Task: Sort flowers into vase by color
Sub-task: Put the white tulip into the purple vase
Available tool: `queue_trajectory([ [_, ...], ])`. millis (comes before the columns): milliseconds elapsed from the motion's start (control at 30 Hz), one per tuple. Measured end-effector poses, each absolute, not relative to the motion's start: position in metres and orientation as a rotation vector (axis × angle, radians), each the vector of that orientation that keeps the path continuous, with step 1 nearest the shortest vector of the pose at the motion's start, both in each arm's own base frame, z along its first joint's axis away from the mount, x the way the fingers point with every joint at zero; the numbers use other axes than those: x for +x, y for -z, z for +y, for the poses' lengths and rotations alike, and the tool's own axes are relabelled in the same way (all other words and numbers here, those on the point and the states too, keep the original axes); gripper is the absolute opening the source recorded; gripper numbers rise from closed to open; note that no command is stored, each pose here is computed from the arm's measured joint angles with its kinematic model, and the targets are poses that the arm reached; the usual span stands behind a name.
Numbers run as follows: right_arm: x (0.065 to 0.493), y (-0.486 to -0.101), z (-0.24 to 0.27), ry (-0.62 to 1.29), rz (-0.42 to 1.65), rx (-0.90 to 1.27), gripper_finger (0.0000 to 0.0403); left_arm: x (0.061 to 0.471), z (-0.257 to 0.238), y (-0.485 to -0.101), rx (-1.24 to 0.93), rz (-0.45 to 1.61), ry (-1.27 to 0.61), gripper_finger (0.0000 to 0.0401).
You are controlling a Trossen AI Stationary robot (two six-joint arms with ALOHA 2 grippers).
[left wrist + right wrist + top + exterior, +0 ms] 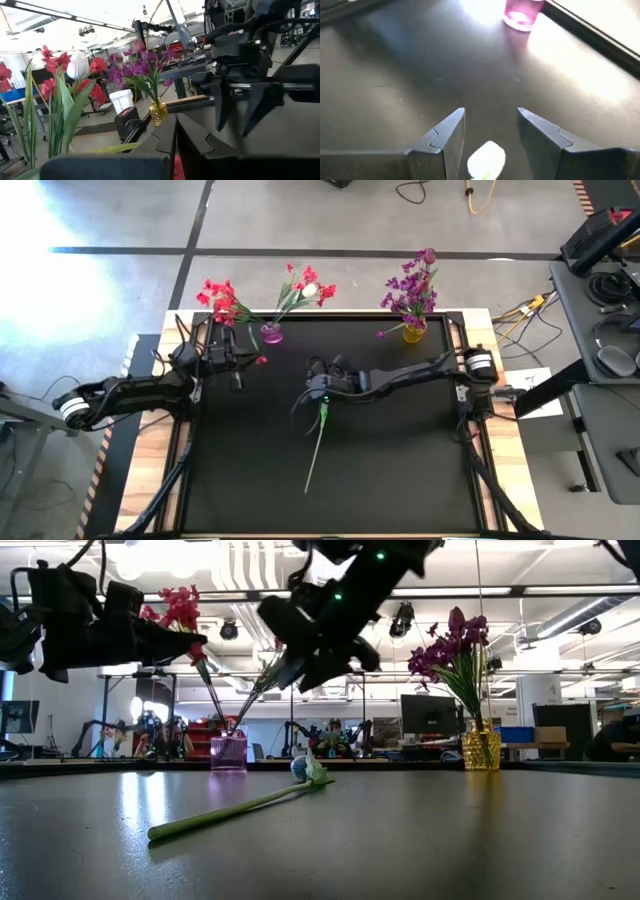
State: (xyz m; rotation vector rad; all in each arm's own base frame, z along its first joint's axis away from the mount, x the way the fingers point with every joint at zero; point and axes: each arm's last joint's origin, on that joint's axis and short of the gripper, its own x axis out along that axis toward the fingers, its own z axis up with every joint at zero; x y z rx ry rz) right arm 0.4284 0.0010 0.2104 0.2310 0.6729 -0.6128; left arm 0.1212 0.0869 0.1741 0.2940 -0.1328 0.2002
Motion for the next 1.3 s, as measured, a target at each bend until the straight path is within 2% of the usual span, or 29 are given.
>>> queue_trajectory([
  [200, 0.412, -0.215, 0.001, 0.648, 0.647, 0.239, 0.0178, 0.121, 0.089, -0.176, 0.291, -0.134, -0.273, 0.0021],
  [533, 0.411, -0.22, 0.001, 0.668, 0.669, 0.22, 0.0259, 0.117, 0.09, -0.176, 0.294, -0.099, -0.379, 0.0133],
  [667, 0.411, -0.221, 0.001, 0.664, 0.671, 0.212, 0.0286, 0.115, 0.088, -0.176, 0.339, -0.069, -0.388, 0.0163],
  [833, 0.411, -0.221, 0.001, 0.663, 0.685, 0.199, 0.0299, 0.11, 0.084, -0.18, 0.356, -0.077, -0.388, 0.017],
  [1100, 0.411, -0.221, 0.001, 0.653, 0.693, 0.175, 0.0291, 0.103, 0.077, -0.187, 0.4, -0.108, -0.396, 0.0159],
  [1300, 0.411, -0.221, 0.001, 0.648, 0.697, 0.162, 0.0292, 0.096, 0.074, -0.191, 0.417, -0.126, -0.477, 0.0159],
])
